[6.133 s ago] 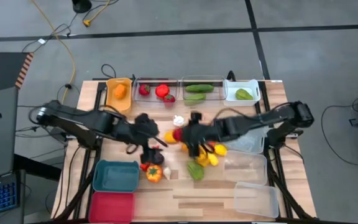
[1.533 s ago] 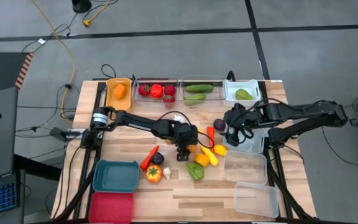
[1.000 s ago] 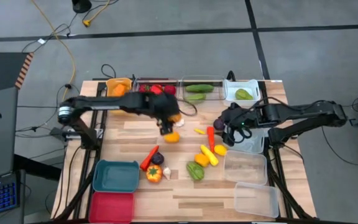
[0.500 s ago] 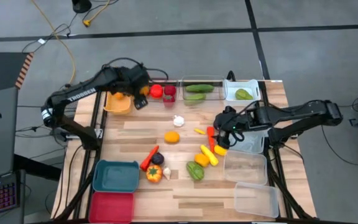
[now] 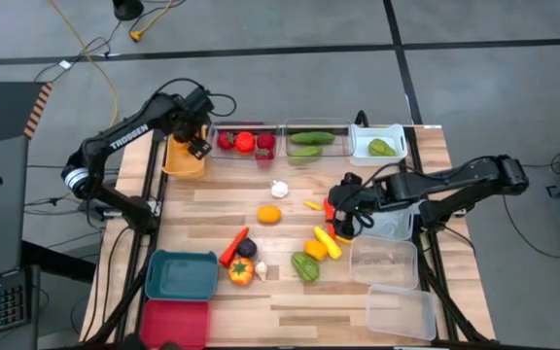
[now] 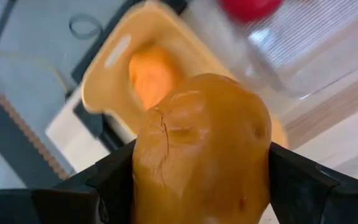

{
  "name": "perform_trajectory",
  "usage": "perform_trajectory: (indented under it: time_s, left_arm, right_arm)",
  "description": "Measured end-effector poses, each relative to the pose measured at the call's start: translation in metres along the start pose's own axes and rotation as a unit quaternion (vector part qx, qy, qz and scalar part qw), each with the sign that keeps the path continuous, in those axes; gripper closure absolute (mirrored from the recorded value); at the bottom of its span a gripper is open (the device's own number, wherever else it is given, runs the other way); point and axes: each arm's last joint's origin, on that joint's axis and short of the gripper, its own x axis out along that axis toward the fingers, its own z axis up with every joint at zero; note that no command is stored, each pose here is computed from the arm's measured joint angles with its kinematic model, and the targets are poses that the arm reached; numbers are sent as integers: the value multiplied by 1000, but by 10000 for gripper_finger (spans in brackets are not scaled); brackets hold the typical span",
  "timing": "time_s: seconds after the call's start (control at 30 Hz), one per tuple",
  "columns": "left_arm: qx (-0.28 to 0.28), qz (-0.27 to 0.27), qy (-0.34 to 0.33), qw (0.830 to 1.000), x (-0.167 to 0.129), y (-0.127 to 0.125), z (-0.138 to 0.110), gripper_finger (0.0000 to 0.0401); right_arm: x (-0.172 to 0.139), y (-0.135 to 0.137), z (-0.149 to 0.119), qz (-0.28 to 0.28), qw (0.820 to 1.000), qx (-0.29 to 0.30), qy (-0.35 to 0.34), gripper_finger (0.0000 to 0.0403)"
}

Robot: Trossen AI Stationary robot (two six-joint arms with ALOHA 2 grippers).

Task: Sort produce into baskets
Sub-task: Put the brown potato into the yellow bin

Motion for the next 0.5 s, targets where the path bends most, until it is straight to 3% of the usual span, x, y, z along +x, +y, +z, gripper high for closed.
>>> perform_trajectory:
  time_s: [0.2, 0.5]
  left_arm:
    - [-27, 3, 38, 999, 22, 6, -9, 119]
    - [-21, 3, 41, 999, 32, 4, -11, 115]
  right_arm:
    - [0, 8, 0, 11, 1000, -11, -6, 8]
    - [0, 14, 3, 23, 999, -13, -26, 8]
